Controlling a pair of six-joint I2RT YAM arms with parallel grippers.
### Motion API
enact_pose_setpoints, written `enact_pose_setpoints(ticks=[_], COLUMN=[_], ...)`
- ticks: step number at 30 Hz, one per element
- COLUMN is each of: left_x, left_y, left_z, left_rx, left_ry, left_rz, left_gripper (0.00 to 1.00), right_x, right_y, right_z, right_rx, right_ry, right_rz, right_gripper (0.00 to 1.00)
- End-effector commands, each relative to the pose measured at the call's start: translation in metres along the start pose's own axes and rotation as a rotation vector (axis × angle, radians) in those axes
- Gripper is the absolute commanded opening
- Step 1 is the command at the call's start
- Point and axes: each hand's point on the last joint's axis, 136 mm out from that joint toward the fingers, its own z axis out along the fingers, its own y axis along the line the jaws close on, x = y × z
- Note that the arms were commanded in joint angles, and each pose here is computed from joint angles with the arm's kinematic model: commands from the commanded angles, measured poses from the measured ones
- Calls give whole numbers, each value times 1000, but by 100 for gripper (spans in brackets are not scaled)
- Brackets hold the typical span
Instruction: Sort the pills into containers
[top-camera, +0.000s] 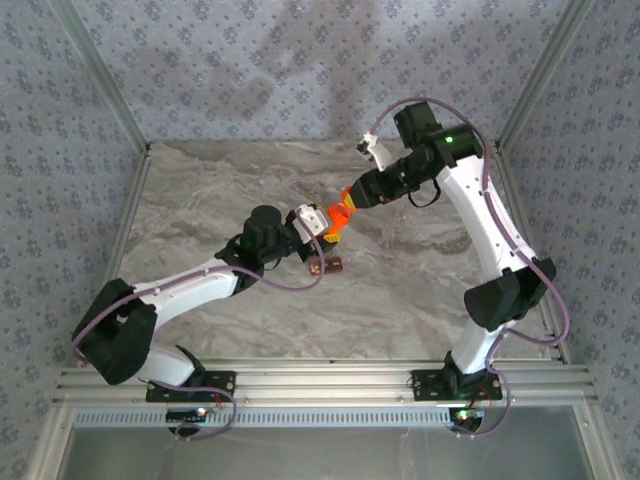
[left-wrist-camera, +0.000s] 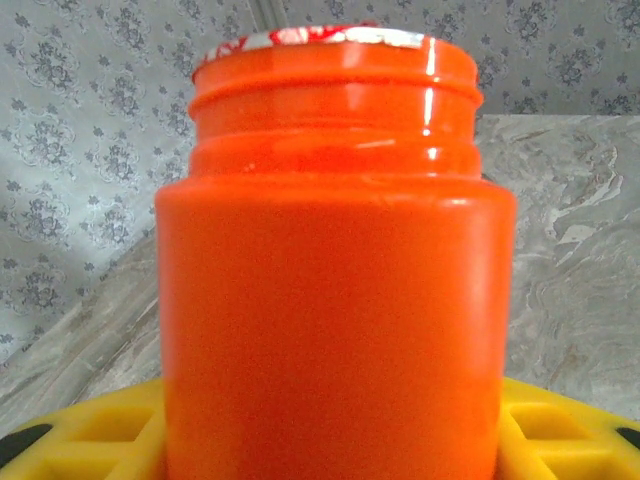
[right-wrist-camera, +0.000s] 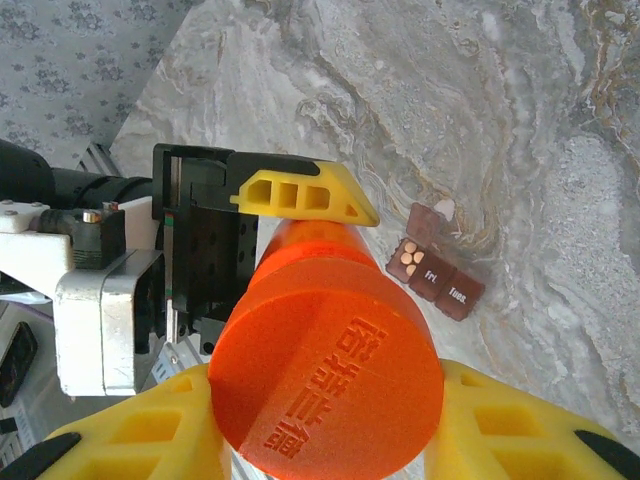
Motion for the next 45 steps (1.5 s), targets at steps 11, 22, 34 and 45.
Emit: enact_pose_setpoints(ticks=[11,22,34,45], left_x=[-34,-38,-46,-54], left_y=[5,4,10,15], left_z=[-3,-7,-9,-11], left_rx=[3,2,-25,-54], left_ry=[-86,-93,-119,-144], left_rz=[42,51,42,34], left_gripper=[0,0,0,0], right_x=[18,21,30,15], right_y=[4,4,5,5], right_z=[26,30,54,66], right_rx=[-64,-82,-92,-129], right_ry=[103,114,166,95], right_rz=[5,13,52,214], right_gripper=[30,29,29,28])
